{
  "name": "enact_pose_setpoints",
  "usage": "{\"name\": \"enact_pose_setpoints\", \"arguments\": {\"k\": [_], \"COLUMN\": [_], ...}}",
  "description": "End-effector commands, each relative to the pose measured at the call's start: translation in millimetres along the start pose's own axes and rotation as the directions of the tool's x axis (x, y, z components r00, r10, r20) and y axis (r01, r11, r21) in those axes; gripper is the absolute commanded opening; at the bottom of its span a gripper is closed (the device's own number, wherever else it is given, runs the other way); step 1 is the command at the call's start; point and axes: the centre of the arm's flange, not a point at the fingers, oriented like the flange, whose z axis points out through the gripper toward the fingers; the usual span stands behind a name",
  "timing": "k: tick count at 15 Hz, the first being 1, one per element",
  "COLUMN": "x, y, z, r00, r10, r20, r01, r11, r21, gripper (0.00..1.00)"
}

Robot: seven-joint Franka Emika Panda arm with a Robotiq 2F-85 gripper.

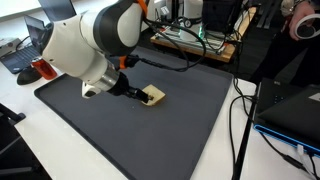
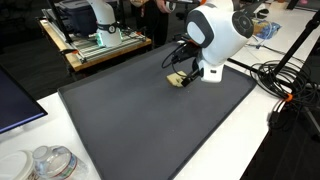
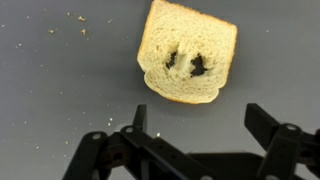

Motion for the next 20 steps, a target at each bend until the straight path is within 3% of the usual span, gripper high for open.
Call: {"name": "enact_pose_setpoints", "arguments": {"k": [1, 6, 13, 20], "x": [34.9, 29.4, 13.5, -2.8], "y": [-21.4, -58.9, -100.6, -127.6], "z": [-10.5, -6.3, 0.4, 3.9], "r00": [0.998, 0.995, 0.983, 0.933], "r10": [0.051, 0.097, 0.146, 0.224], "r20": [0.032, -0.020, -0.114, -0.283], "r01": [-0.047, -0.099, -0.176, -0.329], "r11": [0.994, 0.969, 0.927, 0.852], "r21": [-0.100, -0.228, -0.332, -0.408], "gripper": [1.00, 1.00, 1.00, 1.00]}}
